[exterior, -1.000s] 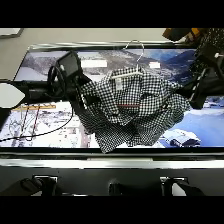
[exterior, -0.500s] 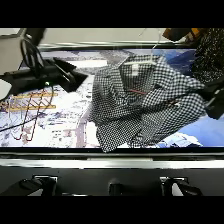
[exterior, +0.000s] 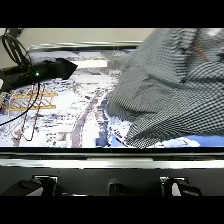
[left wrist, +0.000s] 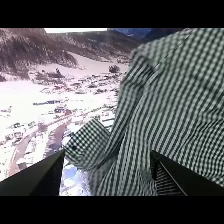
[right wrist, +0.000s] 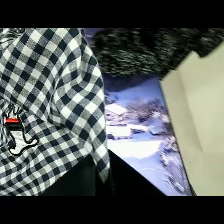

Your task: Fold the clothes and pants, and hang the long-sleeved shirts on hangers.

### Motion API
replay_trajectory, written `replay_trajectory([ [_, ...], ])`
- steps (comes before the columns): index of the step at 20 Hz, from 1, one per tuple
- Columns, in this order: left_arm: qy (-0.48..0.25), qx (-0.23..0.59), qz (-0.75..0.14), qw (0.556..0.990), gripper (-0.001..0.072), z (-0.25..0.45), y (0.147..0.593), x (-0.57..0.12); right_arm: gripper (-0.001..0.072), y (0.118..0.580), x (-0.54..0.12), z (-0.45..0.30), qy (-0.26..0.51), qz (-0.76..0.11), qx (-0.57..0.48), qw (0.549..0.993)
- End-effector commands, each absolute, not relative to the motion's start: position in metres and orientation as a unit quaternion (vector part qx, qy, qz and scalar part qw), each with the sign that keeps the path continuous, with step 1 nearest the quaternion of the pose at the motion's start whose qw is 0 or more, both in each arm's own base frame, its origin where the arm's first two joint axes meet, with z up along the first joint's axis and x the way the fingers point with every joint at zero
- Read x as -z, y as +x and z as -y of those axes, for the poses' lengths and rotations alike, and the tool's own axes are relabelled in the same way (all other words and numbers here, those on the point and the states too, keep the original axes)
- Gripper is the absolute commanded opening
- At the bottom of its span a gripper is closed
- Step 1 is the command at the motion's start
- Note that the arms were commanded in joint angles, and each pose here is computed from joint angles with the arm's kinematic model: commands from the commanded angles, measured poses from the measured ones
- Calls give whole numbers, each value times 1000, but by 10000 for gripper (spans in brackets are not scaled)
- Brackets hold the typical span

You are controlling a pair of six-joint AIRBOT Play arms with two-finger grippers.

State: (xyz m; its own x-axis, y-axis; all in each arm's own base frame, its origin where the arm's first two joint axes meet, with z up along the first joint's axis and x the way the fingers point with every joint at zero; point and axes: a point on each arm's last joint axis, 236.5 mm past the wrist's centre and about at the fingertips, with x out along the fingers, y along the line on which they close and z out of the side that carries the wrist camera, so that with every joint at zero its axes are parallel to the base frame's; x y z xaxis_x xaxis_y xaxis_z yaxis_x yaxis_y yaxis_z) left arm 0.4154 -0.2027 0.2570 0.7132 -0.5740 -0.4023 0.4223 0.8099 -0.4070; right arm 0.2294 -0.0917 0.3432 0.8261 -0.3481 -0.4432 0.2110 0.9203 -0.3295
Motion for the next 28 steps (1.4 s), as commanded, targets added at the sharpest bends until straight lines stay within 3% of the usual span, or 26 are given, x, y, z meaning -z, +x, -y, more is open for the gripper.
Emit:
replay_trajectory([
  [1,-154,271,-277,909,614,203,412,-253,25,198,-366,139,-113,-231,274,927],
  [5,-152,272,-282,907,608,203,411,-251,25,156,-397,194,-83,-192,433,877],
  [8,-153,272,-283,907,604,203,411,-250,25,135,-398,219,-90,-211,506,832],
  [12,-152,272,-282,907,604,203,411,-250,25,131,-392,244,-102,-246,575,774],
  [16,-149,272,-282,908,604,203,412,-250,25,159,-395,266,-137,-247,613,738],
  [20,-111,281,-271,914,604,202,412,-249,25,199,-425,277,-113,-150,628,755],
  [23,-108,279,-274,914,604,201,414,-246,25,221,-438,286,-140,-144,640,742],
  [28,-105,277,-275,915,604,201,415,-244,25,199,-459,324,-143,-123,678,710],
])
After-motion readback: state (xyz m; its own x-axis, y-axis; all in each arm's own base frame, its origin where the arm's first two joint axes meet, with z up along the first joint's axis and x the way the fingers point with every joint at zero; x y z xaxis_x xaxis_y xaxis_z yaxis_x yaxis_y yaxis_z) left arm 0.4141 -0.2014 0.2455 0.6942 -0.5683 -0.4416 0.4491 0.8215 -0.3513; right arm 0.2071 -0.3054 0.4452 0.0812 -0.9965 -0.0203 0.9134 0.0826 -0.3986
